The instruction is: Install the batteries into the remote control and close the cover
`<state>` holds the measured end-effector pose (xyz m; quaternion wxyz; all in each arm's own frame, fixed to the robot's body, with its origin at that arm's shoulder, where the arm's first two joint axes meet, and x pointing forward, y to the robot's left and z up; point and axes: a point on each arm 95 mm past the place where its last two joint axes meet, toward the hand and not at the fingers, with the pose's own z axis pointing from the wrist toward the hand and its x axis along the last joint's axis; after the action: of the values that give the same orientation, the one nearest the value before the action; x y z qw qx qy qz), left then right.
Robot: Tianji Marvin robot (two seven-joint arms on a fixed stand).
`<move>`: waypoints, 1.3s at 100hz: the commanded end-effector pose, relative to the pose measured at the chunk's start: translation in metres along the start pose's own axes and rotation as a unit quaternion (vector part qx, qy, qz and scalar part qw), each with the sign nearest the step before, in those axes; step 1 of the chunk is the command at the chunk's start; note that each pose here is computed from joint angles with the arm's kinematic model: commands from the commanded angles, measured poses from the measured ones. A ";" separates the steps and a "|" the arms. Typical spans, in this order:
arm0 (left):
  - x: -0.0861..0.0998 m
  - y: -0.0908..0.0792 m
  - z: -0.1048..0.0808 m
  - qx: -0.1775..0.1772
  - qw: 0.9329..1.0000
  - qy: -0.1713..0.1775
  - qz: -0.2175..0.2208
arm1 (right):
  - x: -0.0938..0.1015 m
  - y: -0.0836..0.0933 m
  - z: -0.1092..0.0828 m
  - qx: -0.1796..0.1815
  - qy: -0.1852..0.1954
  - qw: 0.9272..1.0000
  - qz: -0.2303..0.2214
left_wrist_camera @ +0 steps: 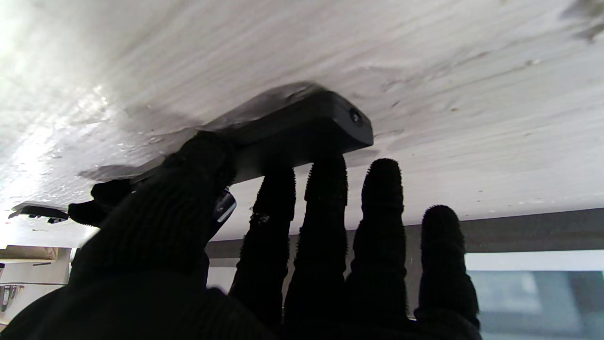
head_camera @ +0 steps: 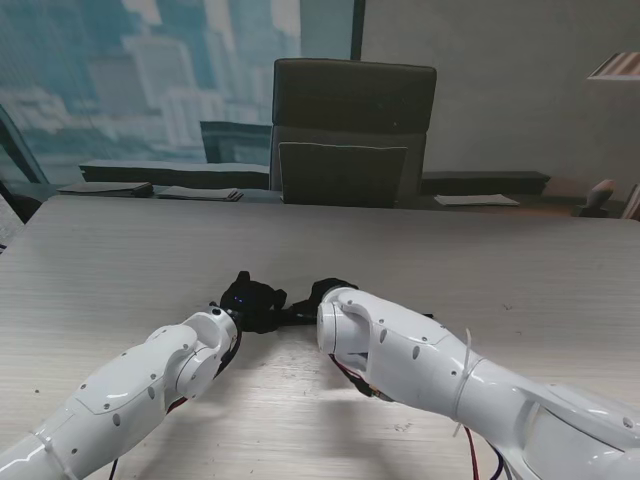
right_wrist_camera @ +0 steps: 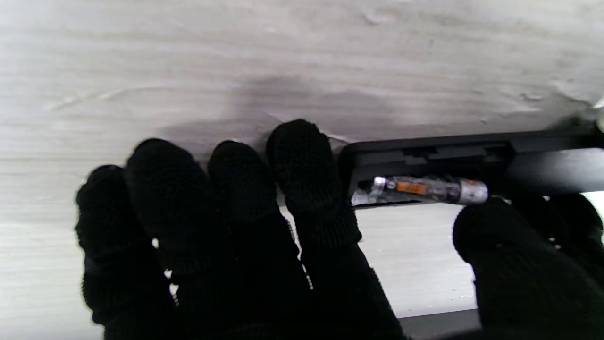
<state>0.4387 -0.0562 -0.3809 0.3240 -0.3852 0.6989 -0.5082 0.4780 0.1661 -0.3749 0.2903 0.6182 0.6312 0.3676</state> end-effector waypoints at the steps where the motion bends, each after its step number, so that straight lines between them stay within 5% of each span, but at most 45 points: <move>1: 0.007 0.023 -0.005 -0.038 0.999 0.005 -0.005 | 0.002 -0.012 0.000 0.022 -0.001 1.000 0.001; 130: 0.007 0.023 -0.006 -0.040 0.999 0.004 -0.005 | 0.001 -0.017 -0.003 0.035 0.020 0.999 0.006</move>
<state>0.4386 -0.0565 -0.3803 0.3227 -0.3862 0.7000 -0.5067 0.4789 0.1663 -0.3709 0.2710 0.6208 0.6327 0.3753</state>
